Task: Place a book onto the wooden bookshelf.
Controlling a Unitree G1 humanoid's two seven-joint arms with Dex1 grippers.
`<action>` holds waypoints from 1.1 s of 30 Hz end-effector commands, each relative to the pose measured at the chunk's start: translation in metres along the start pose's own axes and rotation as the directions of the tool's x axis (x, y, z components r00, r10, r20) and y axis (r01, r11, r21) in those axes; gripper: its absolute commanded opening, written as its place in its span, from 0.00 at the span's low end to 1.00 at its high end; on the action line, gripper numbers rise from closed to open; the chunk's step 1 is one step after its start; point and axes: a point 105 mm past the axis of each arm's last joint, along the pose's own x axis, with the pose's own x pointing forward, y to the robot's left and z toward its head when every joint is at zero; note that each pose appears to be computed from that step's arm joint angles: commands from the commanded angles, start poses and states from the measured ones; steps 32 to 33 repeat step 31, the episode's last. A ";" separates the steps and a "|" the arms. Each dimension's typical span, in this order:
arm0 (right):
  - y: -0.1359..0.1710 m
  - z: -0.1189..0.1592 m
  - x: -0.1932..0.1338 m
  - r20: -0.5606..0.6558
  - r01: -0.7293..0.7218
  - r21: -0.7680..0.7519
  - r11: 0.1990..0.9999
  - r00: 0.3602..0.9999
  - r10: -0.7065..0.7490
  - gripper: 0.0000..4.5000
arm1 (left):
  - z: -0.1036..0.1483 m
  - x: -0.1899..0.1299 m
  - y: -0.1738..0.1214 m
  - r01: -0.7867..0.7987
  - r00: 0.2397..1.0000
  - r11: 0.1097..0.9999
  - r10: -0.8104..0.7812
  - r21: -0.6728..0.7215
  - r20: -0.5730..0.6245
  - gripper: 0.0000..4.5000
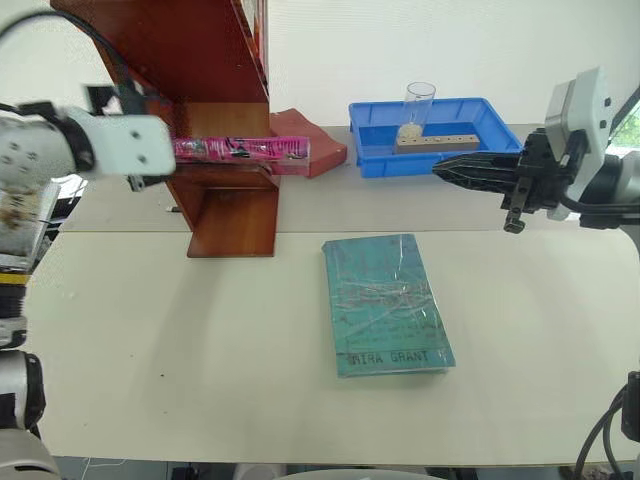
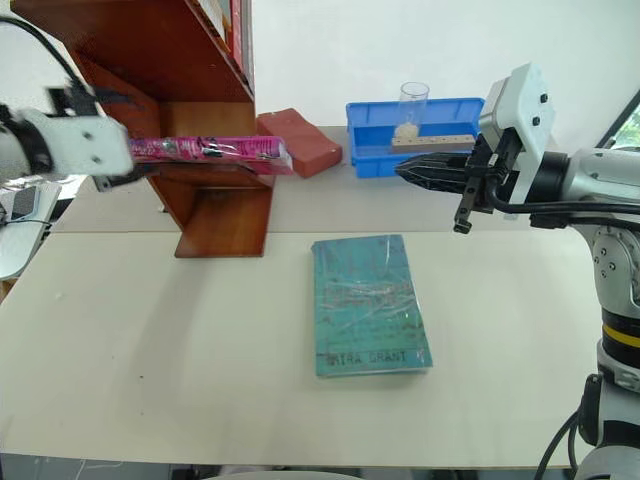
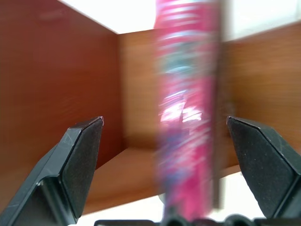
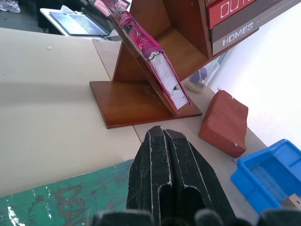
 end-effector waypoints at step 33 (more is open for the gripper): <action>-0.010 -0.039 -0.037 -0.266 -0.087 -0.157 0.984 0.963 0.043 0.00 | -0.002 -0.066 -0.115 0.301 0.953 0.621 -0.207 -0.724 0.219 1.00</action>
